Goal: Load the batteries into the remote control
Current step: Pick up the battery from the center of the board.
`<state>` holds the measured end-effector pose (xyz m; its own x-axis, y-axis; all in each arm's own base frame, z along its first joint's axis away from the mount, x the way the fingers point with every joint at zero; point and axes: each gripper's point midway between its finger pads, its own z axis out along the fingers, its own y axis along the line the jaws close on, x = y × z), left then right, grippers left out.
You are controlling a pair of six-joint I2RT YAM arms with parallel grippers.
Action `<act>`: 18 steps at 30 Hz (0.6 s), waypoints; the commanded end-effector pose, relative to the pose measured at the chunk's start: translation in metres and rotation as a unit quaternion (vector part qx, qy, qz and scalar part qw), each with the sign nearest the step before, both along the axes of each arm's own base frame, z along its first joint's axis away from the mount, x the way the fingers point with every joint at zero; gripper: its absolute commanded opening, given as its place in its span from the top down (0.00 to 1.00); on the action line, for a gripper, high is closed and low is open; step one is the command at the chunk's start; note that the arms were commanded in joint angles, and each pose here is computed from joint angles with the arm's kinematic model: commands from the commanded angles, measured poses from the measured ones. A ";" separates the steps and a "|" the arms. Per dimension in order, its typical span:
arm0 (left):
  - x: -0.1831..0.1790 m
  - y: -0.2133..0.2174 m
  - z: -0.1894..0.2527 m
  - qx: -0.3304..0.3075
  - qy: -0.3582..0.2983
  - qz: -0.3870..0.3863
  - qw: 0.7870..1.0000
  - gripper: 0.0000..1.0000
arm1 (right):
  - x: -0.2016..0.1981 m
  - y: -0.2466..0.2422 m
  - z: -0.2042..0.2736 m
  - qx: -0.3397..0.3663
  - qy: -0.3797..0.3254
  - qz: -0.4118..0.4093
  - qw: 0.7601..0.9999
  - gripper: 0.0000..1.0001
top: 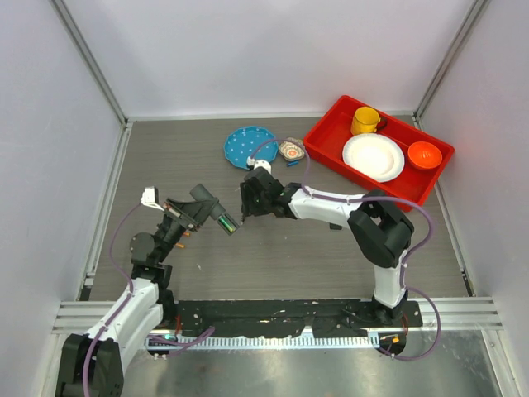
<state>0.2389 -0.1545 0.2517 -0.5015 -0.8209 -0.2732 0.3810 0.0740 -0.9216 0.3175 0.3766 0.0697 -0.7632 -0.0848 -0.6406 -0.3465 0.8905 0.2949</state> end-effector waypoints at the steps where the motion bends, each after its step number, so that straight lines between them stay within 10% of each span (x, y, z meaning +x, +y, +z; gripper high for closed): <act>1: -0.014 0.000 0.030 -0.017 -0.063 -0.014 0.998 1.00 | 0.004 0.009 0.001 0.001 -0.001 -0.020 1.000 0.47; 18: -0.016 -0.003 0.024 -0.013 -0.057 -0.026 0.998 1.00 | -0.005 0.025 -0.028 -0.043 0.025 -0.007 0.999 0.52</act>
<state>0.2304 -0.1575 0.2632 -0.5176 -0.8077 -0.2824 0.4267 0.0424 -0.9034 0.3077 0.3919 0.0373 -0.8019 -0.1416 -0.5804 -0.3314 0.9138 0.2349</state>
